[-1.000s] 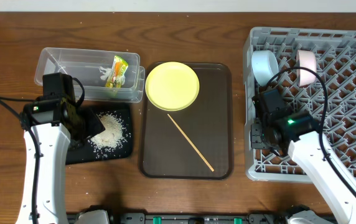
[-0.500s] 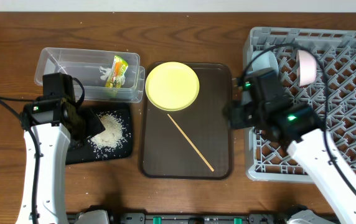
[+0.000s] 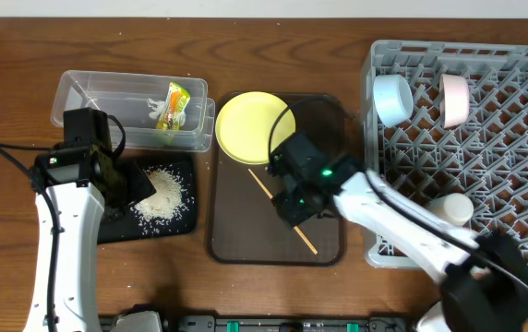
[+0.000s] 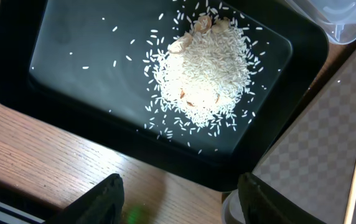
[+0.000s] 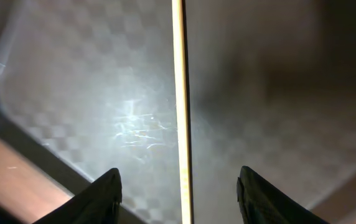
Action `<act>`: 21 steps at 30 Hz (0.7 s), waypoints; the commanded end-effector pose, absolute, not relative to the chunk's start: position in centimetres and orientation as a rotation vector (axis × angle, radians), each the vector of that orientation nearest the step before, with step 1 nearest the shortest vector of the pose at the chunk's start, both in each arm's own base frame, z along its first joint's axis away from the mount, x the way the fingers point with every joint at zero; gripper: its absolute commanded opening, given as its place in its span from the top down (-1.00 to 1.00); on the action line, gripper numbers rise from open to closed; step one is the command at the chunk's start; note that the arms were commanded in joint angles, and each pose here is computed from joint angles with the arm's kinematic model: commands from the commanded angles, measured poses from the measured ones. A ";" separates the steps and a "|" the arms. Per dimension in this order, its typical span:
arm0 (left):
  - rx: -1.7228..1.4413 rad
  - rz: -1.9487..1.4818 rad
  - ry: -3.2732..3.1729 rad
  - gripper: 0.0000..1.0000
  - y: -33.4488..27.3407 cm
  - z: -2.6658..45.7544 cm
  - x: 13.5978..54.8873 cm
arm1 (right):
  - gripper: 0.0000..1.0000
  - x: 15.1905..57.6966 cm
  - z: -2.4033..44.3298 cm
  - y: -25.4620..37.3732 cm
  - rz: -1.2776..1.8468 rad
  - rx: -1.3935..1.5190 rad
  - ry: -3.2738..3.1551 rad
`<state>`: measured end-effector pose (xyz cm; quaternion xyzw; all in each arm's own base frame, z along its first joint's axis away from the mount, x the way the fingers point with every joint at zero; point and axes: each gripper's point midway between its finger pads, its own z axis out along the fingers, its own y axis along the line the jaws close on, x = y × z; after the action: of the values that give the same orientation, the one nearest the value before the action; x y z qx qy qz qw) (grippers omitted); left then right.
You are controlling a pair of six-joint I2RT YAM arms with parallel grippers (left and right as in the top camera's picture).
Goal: Sort waste into correct bins and load items into the dishwasher rack
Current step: 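Reach the right gripper to the second chopstick and grasp it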
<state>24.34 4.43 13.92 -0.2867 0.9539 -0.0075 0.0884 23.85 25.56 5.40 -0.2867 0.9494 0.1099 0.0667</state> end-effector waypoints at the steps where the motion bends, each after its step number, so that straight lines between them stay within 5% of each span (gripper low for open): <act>1: -0.871 -0.017 2.827 -0.24 4.6 14.1 24.1 | -0.13 23.5 3.6 25.8 0.247 -0.937 2.871; 9: -0.871 -0.017 2.827 -0.24 4.6 14.1 24.1 | -0.03 22.4 0.2 25.5 0.152 -0.995 2.948; 13: -0.871 -0.017 2.827 -0.23 4.6 14.1 24.1 | 0.26 22.2 -0.7 25.2 0.123 -0.991 2.976; 18: -0.871 -0.017 2.827 -0.23 4.6 14.1 24.1 | 0.90 21.9 -0.8 24.9 0.114 -0.970 3.002; 21: -0.871 -0.016 2.827 -0.23 4.6 14.1 24.1 | 0.98 21.3 -0.8 24.8 0.130 -0.976 3.030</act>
<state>24.33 4.43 13.92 -0.2866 0.9540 -0.0074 0.0882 22.15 24.80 -0.03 -0.3072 0.9507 0.0423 -0.0007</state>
